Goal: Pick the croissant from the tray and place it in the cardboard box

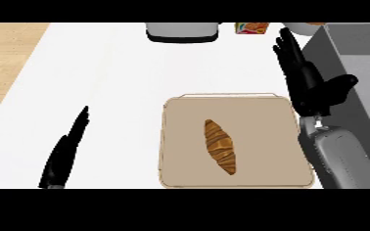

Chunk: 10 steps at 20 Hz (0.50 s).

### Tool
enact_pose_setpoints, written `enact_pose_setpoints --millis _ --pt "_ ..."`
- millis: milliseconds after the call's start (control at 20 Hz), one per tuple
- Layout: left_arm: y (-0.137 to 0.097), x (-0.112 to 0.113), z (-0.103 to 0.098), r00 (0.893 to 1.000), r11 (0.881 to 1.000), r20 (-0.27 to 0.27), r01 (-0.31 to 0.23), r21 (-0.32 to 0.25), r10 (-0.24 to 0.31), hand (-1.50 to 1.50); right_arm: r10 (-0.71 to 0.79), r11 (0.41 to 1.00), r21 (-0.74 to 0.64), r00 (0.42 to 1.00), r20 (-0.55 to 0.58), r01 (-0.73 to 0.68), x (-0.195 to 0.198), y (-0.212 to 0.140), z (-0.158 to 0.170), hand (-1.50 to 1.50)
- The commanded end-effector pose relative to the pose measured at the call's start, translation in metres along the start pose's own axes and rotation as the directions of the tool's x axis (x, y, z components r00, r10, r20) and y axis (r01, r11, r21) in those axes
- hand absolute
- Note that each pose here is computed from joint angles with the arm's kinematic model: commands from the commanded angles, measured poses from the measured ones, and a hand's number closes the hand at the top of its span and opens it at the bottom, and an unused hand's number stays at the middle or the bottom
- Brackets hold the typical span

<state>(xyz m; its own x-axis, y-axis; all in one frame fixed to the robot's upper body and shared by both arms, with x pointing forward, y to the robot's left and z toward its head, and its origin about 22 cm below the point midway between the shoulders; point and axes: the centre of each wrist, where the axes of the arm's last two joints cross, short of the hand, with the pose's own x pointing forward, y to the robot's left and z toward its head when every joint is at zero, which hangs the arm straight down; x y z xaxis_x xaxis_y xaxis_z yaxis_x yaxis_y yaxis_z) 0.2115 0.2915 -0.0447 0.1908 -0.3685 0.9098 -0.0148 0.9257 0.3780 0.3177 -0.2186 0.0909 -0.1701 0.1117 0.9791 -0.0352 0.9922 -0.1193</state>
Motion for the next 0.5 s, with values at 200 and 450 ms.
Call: enact_pose_setpoints --millis 200,450 --pt "-0.017 0.088 -0.031 0.960 0.980 0.270 -0.012 -0.201 0.068 0.00 0.026 0.996 0.091 0.979 -0.202 -0.008 -0.060 0.083 0.080 -1.50" --pt "-0.031 0.085 -0.031 0.960 0.970 0.257 -0.046 -0.239 0.109 0.00 0.594 0.802 0.130 0.803 -0.055 -0.584 -0.100 0.025 0.100 -1.50"
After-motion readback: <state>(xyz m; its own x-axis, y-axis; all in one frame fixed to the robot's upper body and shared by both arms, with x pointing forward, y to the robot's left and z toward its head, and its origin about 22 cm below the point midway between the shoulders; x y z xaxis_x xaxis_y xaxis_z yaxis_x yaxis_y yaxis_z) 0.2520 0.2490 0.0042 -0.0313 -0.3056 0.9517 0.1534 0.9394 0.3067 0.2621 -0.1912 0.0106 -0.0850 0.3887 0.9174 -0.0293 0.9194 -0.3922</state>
